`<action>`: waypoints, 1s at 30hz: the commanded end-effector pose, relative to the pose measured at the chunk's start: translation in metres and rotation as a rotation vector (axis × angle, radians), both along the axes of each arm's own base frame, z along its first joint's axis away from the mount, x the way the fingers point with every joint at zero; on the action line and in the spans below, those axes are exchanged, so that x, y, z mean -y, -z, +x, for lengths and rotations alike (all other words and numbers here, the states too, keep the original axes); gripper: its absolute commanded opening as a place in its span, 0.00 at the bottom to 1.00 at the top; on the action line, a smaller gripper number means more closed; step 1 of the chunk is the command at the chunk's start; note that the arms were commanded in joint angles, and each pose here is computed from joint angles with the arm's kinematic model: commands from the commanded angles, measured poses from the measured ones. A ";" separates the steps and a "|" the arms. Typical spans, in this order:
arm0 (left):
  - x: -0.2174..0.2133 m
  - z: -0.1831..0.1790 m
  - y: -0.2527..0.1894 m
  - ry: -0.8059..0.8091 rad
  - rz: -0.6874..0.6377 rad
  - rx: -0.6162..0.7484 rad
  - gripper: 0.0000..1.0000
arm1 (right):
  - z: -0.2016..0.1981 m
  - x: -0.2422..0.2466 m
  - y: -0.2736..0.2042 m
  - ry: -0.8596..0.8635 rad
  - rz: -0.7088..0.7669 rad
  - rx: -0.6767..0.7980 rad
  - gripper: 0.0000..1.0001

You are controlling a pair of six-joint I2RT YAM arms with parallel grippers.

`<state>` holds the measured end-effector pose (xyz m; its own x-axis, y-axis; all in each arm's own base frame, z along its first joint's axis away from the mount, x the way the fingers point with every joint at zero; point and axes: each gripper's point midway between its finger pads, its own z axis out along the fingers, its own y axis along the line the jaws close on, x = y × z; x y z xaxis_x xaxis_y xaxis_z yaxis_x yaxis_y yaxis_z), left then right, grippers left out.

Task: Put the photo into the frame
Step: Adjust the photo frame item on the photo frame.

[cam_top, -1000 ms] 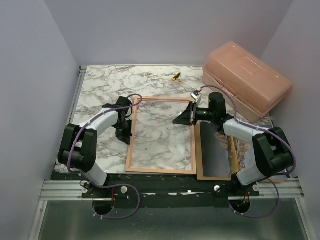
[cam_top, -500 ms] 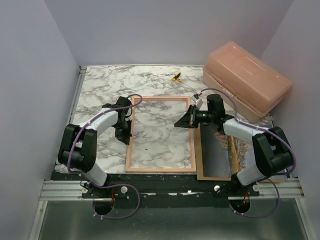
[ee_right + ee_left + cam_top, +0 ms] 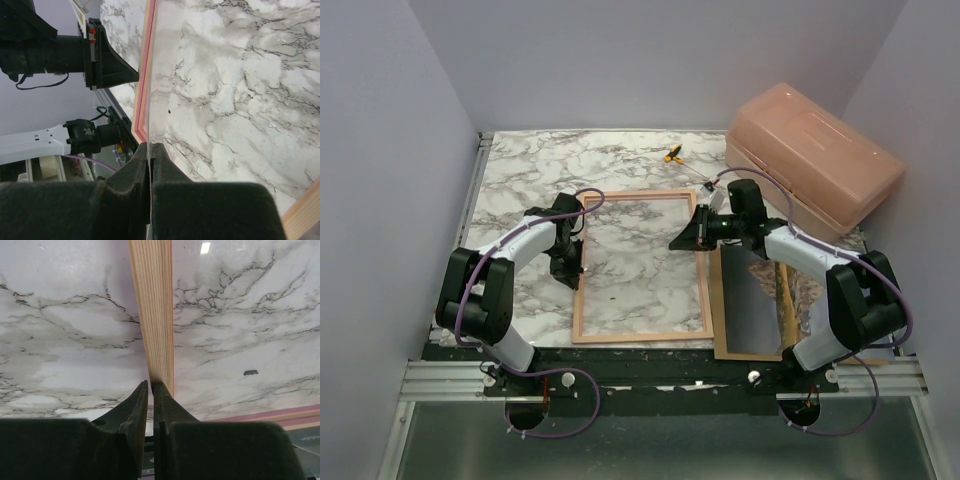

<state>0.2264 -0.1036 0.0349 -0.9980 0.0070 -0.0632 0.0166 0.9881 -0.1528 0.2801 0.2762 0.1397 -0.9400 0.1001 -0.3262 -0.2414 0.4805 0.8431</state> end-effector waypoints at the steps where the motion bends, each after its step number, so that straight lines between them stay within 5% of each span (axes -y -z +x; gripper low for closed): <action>1: -0.002 -0.007 0.018 0.010 0.032 -0.039 0.13 | 0.016 -0.003 0.001 -0.004 -0.053 0.096 0.00; 30: -0.002 -0.007 0.018 0.011 0.032 -0.040 0.12 | 0.030 -0.016 -0.031 0.000 0.073 0.223 0.01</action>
<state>0.2267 -0.1032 0.0351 -0.9979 0.0069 -0.0642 0.0165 0.9884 -0.1507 0.3009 0.2841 0.1578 -0.8863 0.1138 -0.4489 -0.3534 0.4604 0.8143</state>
